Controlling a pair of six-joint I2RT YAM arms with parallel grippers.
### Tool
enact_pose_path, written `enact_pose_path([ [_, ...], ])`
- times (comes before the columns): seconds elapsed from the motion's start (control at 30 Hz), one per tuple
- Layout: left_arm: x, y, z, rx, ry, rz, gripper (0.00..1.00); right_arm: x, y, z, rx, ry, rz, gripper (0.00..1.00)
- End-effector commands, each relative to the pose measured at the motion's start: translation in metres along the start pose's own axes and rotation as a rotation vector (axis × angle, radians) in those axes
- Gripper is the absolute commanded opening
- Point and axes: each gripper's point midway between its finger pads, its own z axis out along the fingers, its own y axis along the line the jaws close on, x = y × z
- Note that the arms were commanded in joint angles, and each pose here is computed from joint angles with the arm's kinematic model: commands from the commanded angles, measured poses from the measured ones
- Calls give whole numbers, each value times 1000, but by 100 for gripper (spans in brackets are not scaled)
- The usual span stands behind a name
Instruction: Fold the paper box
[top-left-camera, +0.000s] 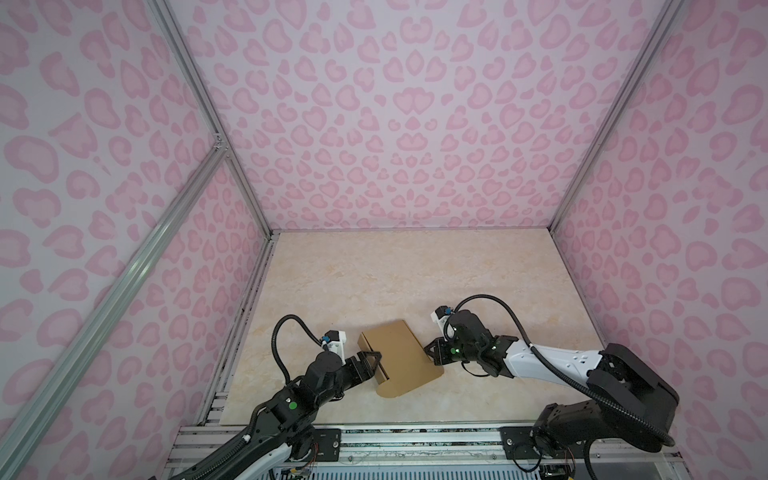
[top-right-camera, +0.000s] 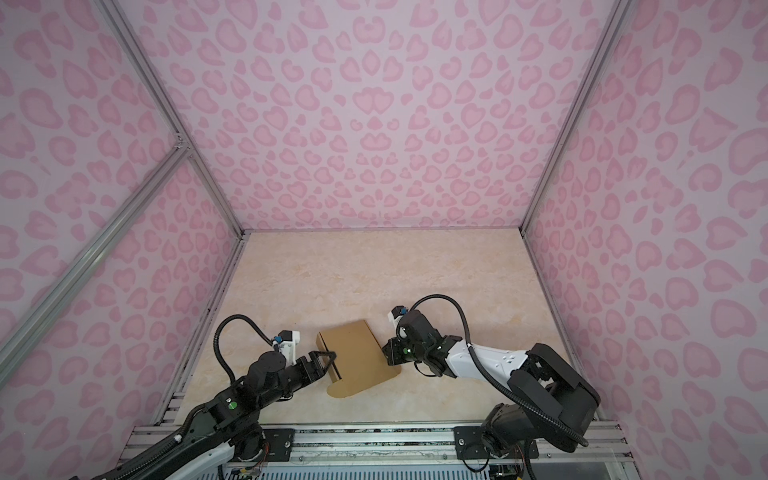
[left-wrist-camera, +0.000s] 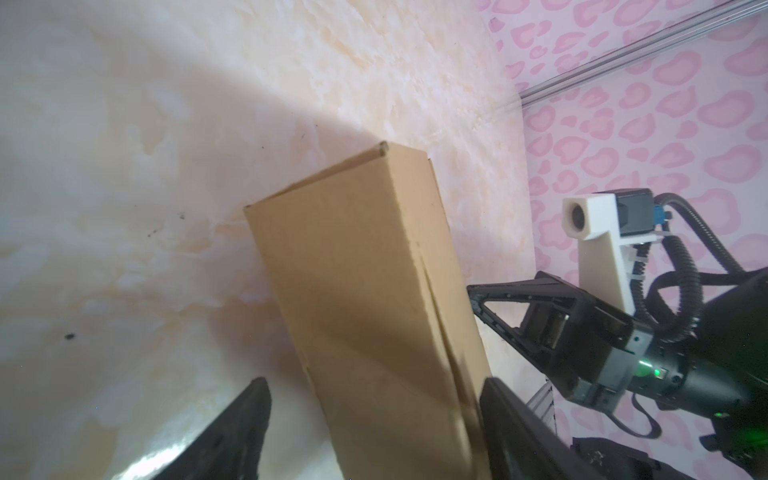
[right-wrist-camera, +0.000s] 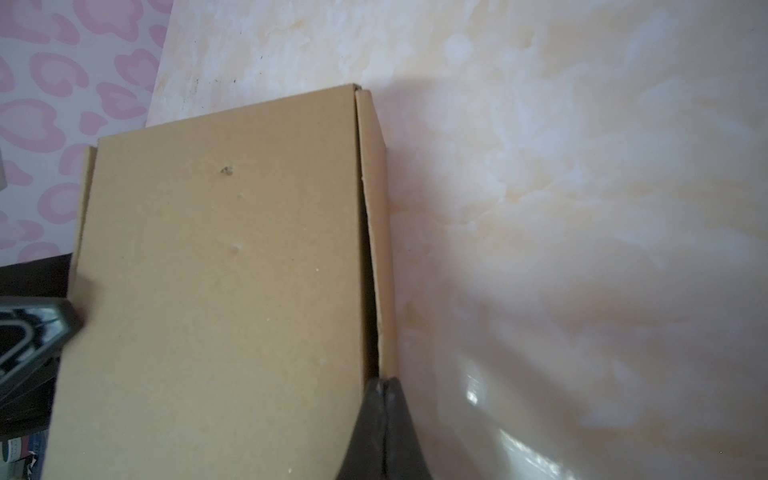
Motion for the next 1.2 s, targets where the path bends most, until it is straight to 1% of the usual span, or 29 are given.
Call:
enact_pose_path([
  [0.0, -10, -12, 2, 16, -34, -4, 82, 2, -1, 1, 5, 9, 9, 0],
  [0.17, -13, -24, 7, 39, -36, 0, 82, 5, 0, 2, -3, 14, 11, 0],
  [0.43, -10, -25, 8, 59, -48, -22, 78, 7, 0, 3, -9, 16, 15, 0],
  [0.6, -13, -27, 4, 77, -70, -31, 73, 8, 0, 3, -12, 19, 15, 0],
  [0.73, -12, -28, 3, 83, -70, -35, 70, 6, 2, 0, -13, 15, 13, 0],
  [1.13, -14, -33, 3, 87, -68, -37, 58, -4, 7, -10, -4, -5, 1, 0],
  [1.17, -15, -33, 2, 84, -72, -41, 57, -5, 6, -12, 3, -8, 0, 2],
])
